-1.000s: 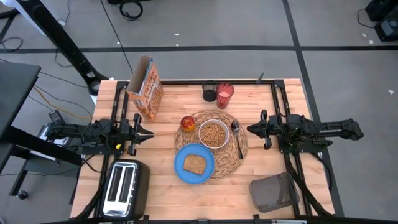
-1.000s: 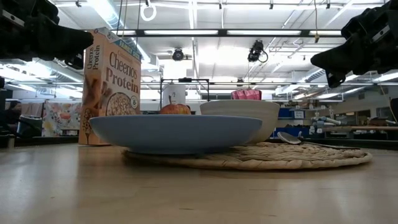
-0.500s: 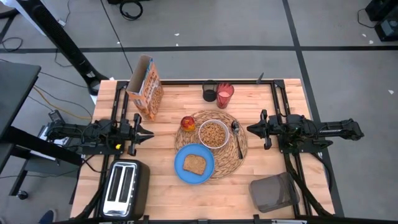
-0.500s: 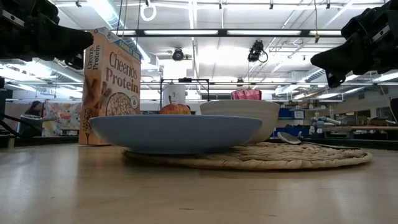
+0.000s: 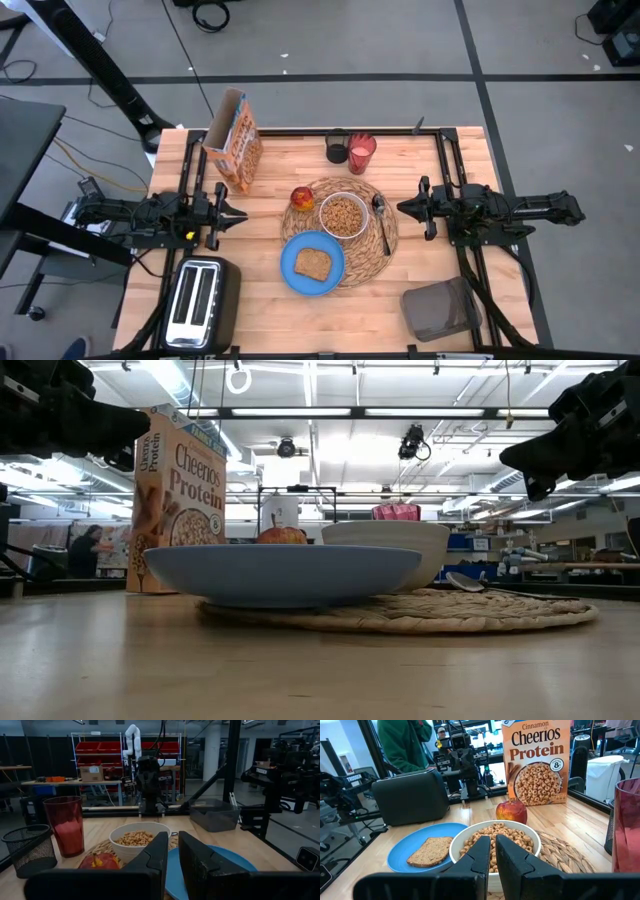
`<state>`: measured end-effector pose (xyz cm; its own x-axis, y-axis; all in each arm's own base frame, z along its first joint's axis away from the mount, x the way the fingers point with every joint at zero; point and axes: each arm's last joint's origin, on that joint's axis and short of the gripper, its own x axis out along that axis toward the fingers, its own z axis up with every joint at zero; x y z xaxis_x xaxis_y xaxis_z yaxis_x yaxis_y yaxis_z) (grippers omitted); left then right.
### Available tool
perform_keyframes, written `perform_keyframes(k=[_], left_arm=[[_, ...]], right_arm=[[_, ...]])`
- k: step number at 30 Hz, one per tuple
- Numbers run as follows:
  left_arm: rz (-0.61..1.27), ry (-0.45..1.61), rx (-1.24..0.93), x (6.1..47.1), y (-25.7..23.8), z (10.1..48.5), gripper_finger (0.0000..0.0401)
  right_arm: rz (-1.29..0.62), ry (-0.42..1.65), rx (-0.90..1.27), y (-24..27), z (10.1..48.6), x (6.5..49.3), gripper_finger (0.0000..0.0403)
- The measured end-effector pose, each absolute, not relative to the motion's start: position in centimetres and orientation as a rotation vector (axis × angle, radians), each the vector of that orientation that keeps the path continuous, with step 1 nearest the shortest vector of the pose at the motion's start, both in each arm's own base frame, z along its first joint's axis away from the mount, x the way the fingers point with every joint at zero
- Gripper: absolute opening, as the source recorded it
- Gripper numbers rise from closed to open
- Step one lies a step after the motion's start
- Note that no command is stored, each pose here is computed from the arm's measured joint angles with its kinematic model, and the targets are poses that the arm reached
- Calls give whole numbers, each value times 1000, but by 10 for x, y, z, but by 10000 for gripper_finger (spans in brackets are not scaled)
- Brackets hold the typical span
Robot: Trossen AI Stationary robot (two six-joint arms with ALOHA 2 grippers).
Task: Arrange a breakfast setting
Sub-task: Return to Home Position
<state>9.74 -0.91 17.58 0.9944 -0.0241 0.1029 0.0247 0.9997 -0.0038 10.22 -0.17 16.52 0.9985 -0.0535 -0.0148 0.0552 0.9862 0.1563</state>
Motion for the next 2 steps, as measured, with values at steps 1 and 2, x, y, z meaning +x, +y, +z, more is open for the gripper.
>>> perform_keyframes(k=[1, 2], left_arm=[[-24, -103, -5, 97, -9, 176, 53], [-24, -103, -5, 97, -9, 176, 53]], right_arm=[[-55, 11, 157, -2, 165, 102, 39], [-55, 11, 157, -2, 165, 102, 39]])
